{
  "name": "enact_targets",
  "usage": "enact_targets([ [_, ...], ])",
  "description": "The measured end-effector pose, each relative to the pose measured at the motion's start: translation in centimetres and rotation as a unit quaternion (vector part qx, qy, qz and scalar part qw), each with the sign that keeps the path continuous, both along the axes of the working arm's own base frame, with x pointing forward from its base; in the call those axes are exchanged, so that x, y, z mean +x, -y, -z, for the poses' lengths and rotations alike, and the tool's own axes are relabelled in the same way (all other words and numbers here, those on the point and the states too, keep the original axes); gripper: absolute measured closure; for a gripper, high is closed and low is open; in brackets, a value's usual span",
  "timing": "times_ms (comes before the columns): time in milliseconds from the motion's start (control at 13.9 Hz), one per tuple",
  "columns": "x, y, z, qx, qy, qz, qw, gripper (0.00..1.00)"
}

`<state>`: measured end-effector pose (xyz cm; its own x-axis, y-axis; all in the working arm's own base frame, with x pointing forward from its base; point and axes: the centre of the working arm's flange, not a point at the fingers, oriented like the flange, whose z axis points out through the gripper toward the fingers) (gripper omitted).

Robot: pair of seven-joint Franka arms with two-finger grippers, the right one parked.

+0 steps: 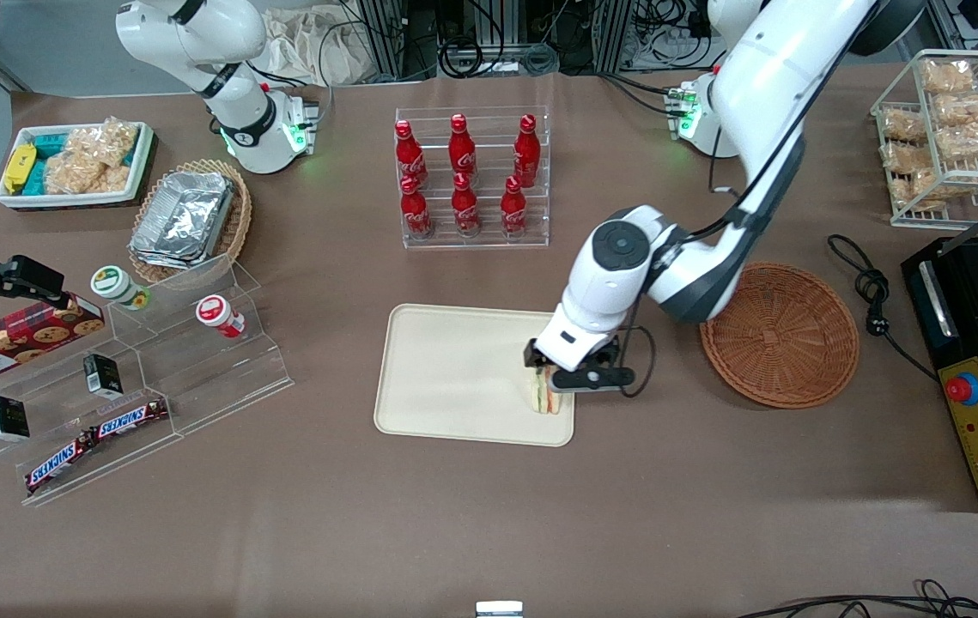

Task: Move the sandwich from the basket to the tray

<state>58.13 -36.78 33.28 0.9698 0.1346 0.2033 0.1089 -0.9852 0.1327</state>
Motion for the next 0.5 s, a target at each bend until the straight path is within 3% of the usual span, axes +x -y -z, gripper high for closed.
enact_targets([
  [216, 0.6, -3.1, -6.3, 0.0, 0.007, -0.04, 0.9992, 0.01],
  [504, 0.6, -6.5, -11.8, -0.003, 0.002, -0.076, 0.9971, 0.01],
])
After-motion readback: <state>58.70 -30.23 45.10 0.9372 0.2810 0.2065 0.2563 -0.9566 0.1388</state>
